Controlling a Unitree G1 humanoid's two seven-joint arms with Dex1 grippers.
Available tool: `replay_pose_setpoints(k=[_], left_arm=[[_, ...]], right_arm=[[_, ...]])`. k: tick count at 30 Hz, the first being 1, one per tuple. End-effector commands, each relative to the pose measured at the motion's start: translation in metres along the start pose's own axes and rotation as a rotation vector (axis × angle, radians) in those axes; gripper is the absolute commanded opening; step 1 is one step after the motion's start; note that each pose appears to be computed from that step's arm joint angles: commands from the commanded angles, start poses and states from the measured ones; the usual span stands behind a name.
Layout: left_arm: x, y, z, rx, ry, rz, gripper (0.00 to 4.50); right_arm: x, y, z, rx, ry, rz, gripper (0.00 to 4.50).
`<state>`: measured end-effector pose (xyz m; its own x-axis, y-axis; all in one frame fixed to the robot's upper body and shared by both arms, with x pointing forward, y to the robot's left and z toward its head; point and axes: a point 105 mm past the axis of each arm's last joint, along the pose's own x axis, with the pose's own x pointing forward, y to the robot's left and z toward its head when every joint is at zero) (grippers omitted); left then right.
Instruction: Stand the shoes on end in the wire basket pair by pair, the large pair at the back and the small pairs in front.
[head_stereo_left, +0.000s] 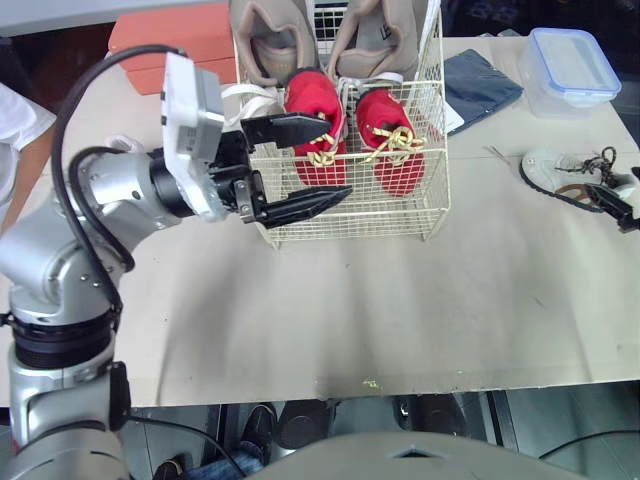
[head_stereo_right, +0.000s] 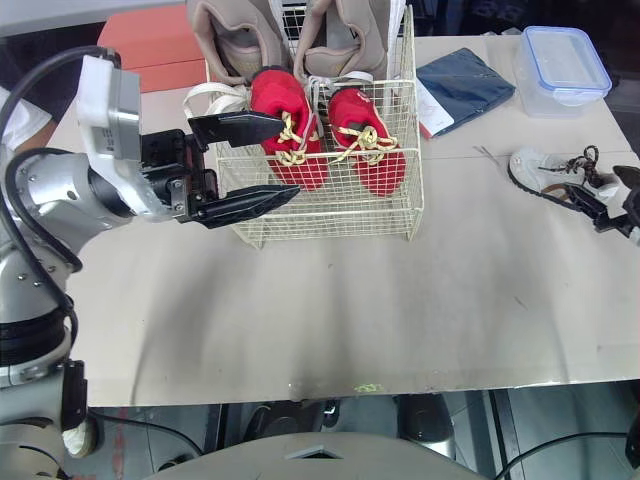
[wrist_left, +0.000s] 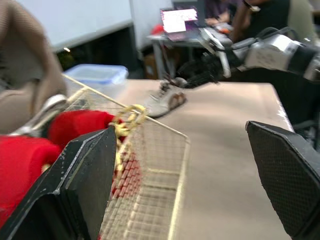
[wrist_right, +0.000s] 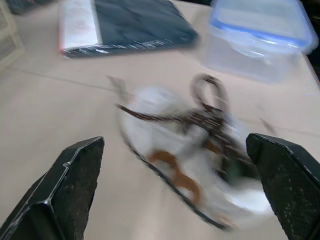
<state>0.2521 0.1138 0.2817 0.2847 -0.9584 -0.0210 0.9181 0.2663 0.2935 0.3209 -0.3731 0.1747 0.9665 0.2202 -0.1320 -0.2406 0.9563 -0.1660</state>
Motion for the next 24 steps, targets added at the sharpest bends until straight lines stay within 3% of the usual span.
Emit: replay_pose_setpoints(k=[1, 8, 15, 19, 20, 22, 23, 24], left_arm=[[-0.004, -0.010, 0.021, 0.022, -0.008, -0.045, 4.47], [-0.008, -0.017, 0.016, -0.040, 0.103, -0.049, 4.47], [-0.010, -0.026, 0.023, -0.033, 0.073, -0.097, 4.47], [-0.010, -0.025, 0.022, -0.028, 0.079, -0.083, 4.50], [-0.010, -0.025, 0.022, -0.027, 0.079, -0.083, 4.50], [-0.010, -0.025, 0.022, -0.025, 0.080, -0.081, 4.50], [-0.010, -0.025, 0.022, -0.025, 0.081, -0.081, 4.50], [-0.010, -0.024, 0.022, -0.026, 0.081, -0.081, 4.50]], right_arm=[[-0.002, -0.017, -0.001, -0.044, 0.016, -0.022, 4.50], [0.017, -0.021, -0.014, 0.028, 0.048, 0.012, 4.50], [0.025, -0.018, -0.016, 0.074, 0.056, 0.062, 4.50], [0.025, -0.016, -0.019, 0.074, 0.074, 0.078, 2.68], [0.024, -0.017, -0.020, 0.074, 0.077, 0.078, 2.47], [0.022, -0.017, -0.022, 0.080, 0.086, 0.084, 1.30], [0.021, -0.017, -0.023, 0.081, 0.090, 0.089, 1.06], [0.020, -0.017, -0.023, 0.076, 0.094, 0.091, 0.55]])
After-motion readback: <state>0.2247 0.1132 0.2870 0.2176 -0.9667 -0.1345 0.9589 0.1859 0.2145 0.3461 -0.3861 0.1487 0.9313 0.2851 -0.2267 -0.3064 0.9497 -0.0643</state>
